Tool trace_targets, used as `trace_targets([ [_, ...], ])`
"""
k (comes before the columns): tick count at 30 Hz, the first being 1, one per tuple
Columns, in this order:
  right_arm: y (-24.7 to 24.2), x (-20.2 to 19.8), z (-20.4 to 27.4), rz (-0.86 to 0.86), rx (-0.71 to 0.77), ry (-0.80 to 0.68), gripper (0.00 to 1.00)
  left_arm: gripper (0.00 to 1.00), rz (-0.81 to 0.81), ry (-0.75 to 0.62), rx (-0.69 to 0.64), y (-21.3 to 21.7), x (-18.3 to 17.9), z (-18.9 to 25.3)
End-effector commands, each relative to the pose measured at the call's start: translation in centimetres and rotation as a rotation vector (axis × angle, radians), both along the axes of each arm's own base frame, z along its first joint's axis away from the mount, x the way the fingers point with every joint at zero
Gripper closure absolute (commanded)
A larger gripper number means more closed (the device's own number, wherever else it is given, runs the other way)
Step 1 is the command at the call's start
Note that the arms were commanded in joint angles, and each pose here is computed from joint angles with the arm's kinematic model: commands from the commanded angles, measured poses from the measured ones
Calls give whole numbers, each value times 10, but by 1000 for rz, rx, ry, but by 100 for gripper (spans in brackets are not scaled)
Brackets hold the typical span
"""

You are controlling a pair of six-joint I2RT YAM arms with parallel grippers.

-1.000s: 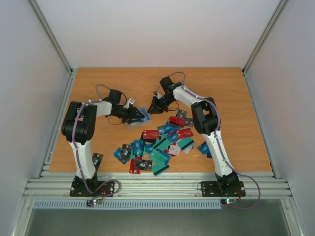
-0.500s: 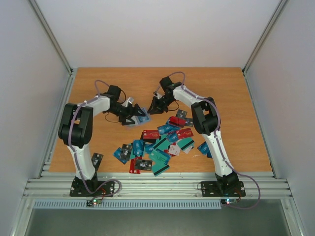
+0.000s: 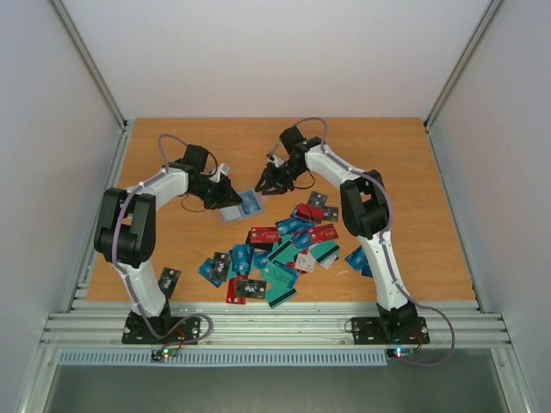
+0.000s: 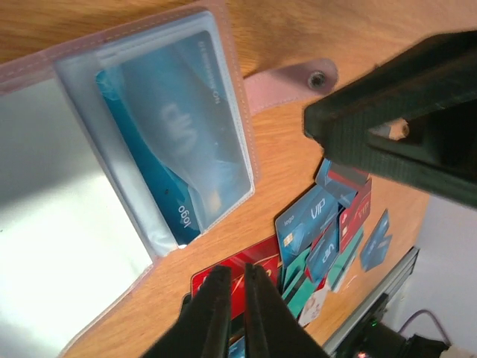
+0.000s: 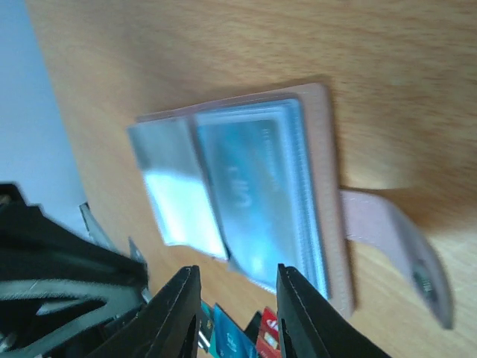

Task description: Put the credit cards into the card holder

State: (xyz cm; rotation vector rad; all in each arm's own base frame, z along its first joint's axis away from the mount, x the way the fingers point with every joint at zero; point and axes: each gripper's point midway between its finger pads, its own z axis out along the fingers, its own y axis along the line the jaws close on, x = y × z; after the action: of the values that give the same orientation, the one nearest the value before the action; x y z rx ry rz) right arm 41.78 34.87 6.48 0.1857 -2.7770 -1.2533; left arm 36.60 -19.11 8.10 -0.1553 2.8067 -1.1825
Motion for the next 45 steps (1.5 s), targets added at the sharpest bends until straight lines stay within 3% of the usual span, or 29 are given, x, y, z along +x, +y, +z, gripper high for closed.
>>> trace_targets([
  [1, 11, -6, 35, 27, 101, -19, 68, 97, 7, -21, 3, -3, 11, -13],
  [15, 18, -19, 2, 25, 115, 119, 62, 100, -17, 24, 63, 3, 7, -52],
  [27, 9, -22, -19, 41, 34, 115, 59, 100, -53, 75, 126, 8, -2, -87],
  [45, 25, -30, -22, 74, 67, 133, 58, 100, -79, 97, 131, 9, -8, -98],
])
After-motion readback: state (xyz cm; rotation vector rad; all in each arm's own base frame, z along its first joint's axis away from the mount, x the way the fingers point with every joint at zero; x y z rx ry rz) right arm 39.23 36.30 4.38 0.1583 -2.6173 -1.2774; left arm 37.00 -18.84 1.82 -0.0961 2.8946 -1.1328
